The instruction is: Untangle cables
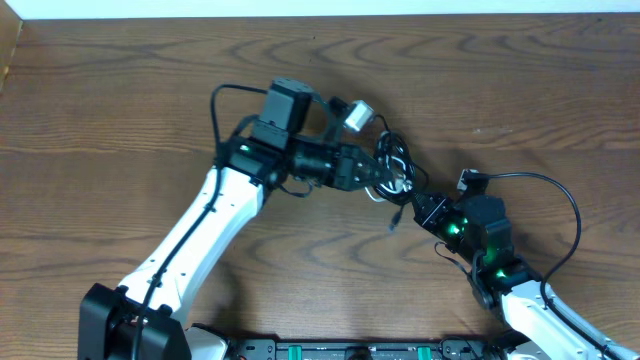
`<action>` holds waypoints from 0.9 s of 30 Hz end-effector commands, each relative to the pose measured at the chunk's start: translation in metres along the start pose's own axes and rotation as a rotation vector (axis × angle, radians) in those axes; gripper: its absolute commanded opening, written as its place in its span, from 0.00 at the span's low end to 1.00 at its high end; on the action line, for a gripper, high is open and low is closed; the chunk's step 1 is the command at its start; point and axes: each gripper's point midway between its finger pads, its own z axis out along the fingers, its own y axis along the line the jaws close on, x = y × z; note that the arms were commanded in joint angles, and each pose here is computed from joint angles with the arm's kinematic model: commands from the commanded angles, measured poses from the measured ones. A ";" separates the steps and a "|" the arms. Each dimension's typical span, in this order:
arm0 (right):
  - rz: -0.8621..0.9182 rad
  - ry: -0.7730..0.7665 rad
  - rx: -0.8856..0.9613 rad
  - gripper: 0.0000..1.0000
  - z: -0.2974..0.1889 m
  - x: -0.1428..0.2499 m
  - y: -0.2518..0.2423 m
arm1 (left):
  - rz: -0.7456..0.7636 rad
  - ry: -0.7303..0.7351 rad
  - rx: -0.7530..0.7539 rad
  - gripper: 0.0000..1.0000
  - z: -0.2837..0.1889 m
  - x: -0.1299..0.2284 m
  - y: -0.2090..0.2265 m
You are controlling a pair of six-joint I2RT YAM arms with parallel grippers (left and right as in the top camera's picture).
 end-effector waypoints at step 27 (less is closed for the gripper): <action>-0.561 0.052 -0.566 0.55 -0.056 0.001 0.101 | -0.014 -0.078 -0.231 0.08 -0.035 -0.009 0.042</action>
